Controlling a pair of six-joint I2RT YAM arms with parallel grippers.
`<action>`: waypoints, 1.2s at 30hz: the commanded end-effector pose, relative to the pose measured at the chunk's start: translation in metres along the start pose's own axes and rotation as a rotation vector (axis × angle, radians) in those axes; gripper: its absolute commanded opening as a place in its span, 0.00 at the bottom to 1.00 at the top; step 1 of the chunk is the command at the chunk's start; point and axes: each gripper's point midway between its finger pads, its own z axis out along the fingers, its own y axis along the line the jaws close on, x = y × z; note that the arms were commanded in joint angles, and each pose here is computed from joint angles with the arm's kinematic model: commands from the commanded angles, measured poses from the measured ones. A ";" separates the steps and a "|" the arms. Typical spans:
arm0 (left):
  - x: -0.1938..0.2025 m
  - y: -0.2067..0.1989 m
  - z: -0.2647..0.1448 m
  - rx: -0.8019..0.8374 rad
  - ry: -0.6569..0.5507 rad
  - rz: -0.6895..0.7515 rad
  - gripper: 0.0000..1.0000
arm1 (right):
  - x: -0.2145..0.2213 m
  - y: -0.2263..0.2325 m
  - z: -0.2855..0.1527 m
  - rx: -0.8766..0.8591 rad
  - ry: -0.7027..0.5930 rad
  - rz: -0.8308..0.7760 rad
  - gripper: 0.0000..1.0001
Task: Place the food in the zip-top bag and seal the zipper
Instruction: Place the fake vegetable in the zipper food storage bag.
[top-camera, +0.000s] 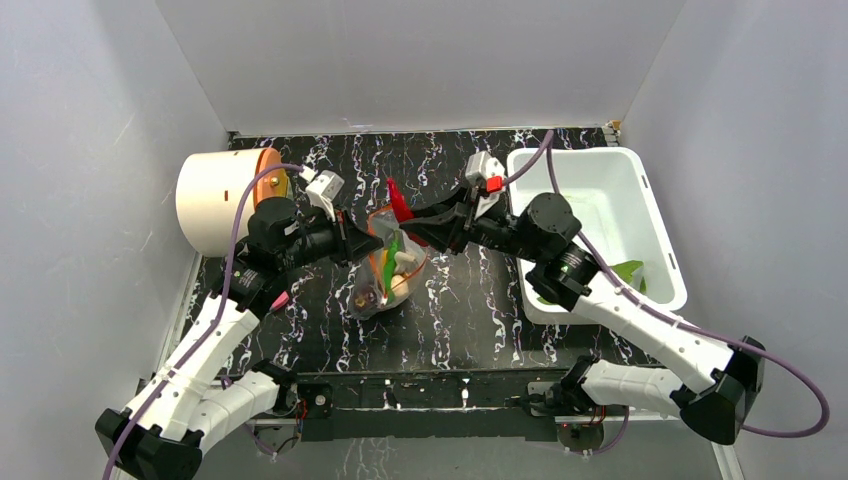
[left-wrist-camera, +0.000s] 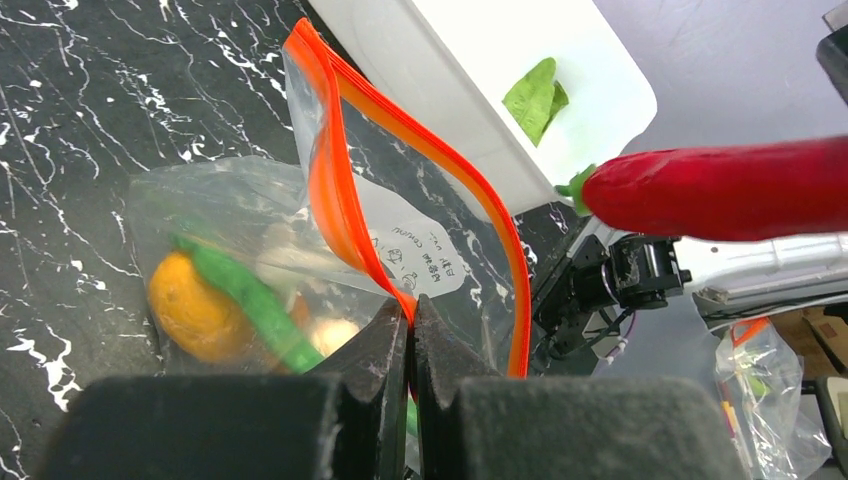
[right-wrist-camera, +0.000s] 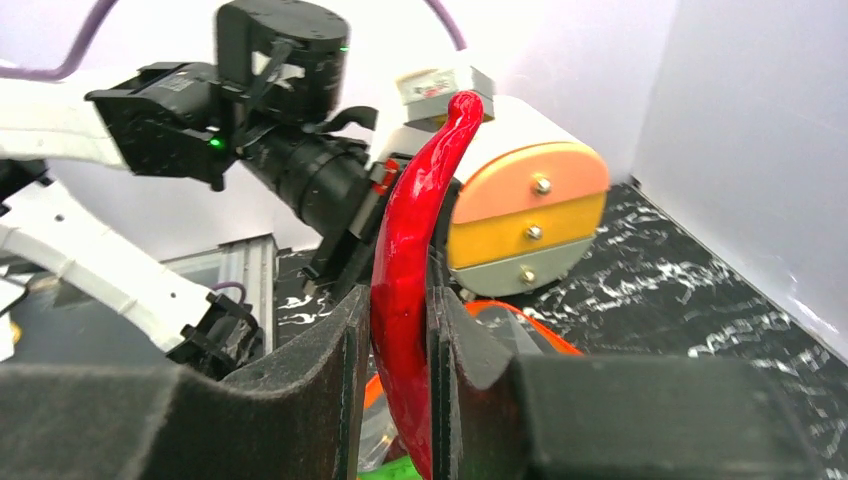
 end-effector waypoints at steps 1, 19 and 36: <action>-0.012 -0.025 -0.006 0.100 -0.016 0.040 0.00 | -0.015 0.033 0.012 -0.200 -0.102 -0.134 0.06; 0.006 -0.045 -0.013 0.241 0.087 0.070 0.00 | 0.080 0.043 -0.002 -0.439 0.100 -0.513 0.08; 0.021 -0.054 -0.019 0.321 0.154 0.091 0.00 | 0.100 0.068 -0.003 -0.732 0.115 -0.583 0.11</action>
